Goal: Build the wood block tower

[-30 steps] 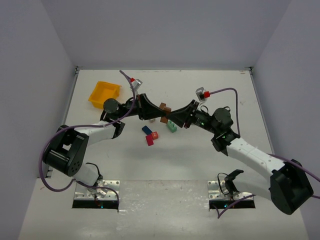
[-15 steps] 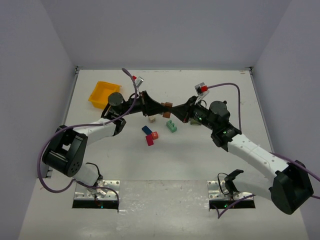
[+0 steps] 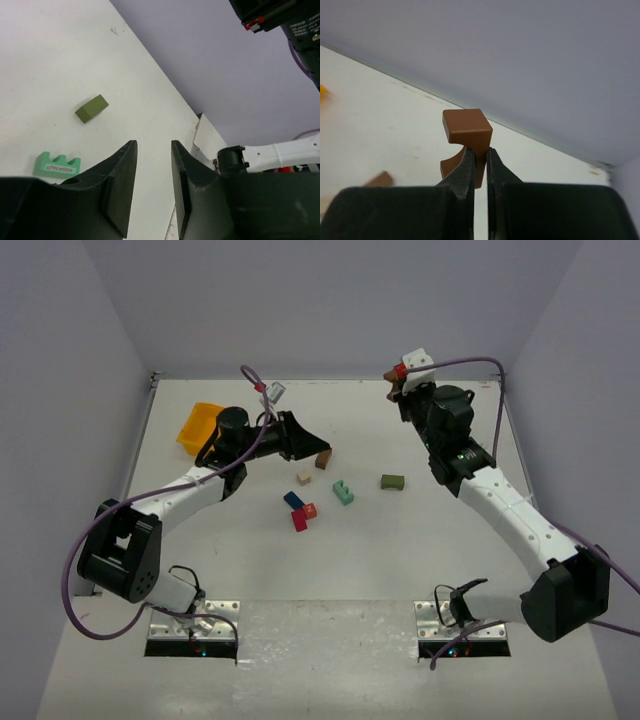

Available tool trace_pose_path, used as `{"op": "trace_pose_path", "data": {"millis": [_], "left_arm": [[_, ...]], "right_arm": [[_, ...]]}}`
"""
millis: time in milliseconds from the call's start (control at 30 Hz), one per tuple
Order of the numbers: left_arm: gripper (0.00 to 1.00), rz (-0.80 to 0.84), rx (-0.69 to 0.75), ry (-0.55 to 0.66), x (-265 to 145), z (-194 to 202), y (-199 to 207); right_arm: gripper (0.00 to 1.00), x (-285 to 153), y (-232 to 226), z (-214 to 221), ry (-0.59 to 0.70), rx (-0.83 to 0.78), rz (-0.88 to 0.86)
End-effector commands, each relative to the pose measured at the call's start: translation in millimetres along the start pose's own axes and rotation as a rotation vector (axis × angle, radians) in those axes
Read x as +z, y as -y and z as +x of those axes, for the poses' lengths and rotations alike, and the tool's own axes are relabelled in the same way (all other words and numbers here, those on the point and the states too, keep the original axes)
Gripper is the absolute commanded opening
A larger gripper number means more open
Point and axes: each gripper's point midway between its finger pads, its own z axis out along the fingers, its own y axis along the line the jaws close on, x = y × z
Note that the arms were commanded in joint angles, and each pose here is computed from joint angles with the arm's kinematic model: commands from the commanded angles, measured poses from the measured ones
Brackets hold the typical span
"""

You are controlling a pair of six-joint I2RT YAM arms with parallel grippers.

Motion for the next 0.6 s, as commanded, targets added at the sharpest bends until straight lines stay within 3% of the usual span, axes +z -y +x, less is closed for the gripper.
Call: {"op": "trace_pose_path", "data": {"millis": [0,133,233,267,567], "left_arm": [[0.35,-0.156,0.103,0.126,-6,-51,-18],[0.35,-0.32,0.108,0.169,-16,-64,-44],[0.36,-0.374,0.116,0.193,-22,-70,-53],[0.38,-0.429,0.117,0.212,-28,-74,-62],[0.47,-0.651,0.117,0.286,-62,-86,-85]], "right_arm": [[0.0,11,51,28,-0.098,-0.567,0.199],[0.0,8,88,58,-0.2,-0.998,0.356],[0.0,14,101,77,-0.26,-1.091,0.379],[0.0,21,104,111,-0.339,-1.142,0.337],[0.0,37,126,214,-0.503,-1.161,0.292]]}}
